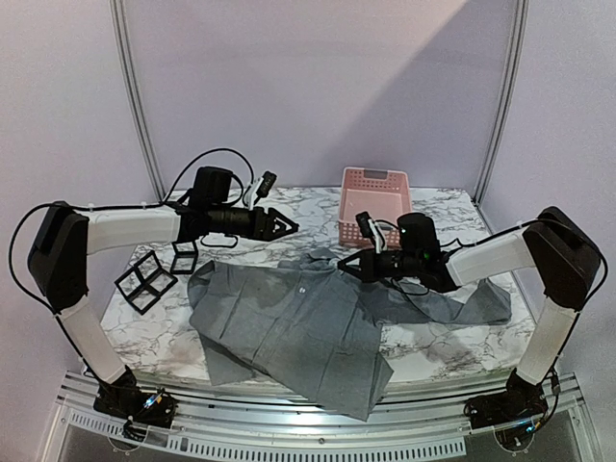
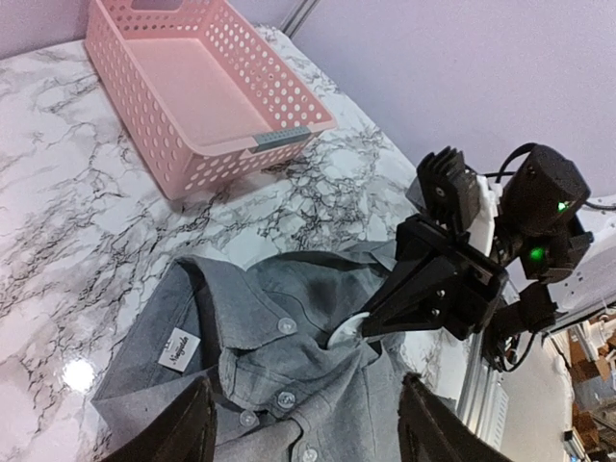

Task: Remove the brooch from the garment

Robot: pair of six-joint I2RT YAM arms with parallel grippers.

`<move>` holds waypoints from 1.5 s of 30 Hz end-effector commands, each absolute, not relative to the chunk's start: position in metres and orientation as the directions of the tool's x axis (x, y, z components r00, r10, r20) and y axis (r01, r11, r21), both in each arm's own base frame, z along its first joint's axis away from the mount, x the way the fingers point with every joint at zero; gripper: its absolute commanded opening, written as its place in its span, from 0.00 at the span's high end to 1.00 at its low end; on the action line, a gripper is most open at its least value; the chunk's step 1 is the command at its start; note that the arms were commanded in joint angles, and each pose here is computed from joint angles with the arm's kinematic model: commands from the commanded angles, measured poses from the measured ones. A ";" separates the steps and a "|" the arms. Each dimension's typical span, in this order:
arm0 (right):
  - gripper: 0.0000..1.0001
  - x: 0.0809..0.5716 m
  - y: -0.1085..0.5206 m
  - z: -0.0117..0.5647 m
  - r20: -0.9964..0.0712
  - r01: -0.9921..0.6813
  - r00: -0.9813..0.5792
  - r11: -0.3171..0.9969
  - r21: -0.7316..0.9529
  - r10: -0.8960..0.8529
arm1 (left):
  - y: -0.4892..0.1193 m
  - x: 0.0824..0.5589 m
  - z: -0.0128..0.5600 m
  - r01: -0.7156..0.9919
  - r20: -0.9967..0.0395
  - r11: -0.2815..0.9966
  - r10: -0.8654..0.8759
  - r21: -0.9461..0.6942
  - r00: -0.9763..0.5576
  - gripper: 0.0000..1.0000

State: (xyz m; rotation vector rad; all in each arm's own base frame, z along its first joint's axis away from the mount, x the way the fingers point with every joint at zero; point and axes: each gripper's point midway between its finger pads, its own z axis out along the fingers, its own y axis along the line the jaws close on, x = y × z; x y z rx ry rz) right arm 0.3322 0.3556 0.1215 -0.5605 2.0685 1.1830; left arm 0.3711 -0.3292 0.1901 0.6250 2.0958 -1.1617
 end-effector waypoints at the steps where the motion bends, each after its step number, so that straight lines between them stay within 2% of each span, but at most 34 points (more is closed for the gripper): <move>1: 1.00 0.333 0.350 0.126 -0.751 -0.653 -0.659 0.525 0.547 -0.038 | -0.325 0.374 0.195 0.673 -0.749 0.501 0.071 -0.544 -0.659 0.35; 20: 1.00 0.336 0.338 0.120 -0.761 -0.635 -0.647 0.592 0.496 -0.056 | -0.321 0.376 0.198 0.670 -0.755 0.511 0.060 -0.538 -0.653 0.35; 35: 1.00 0.340 0.304 0.123 -0.786 -0.579 -0.611 0.732 0.360 -0.097 | -0.312 0.377 0.214 0.678 -0.782 0.519 0.028 -0.520 -0.622 0.34; 39: 1.00 0.338 0.313 0.147 -0.804 -0.615 -0.590 0.685 0.390 -0.072 | -0.317 0.370 0.227 0.702 -0.792 0.478 0.022 -0.528 -0.610 0.34; 45: 1.00 0.326 0.349 0.210 -0.828 -0.713 -0.560 0.511 0.480 -0.003 | -0.335 0.340 0.254 0.773 -0.824 0.378 0.045 -0.509 -0.565 0.34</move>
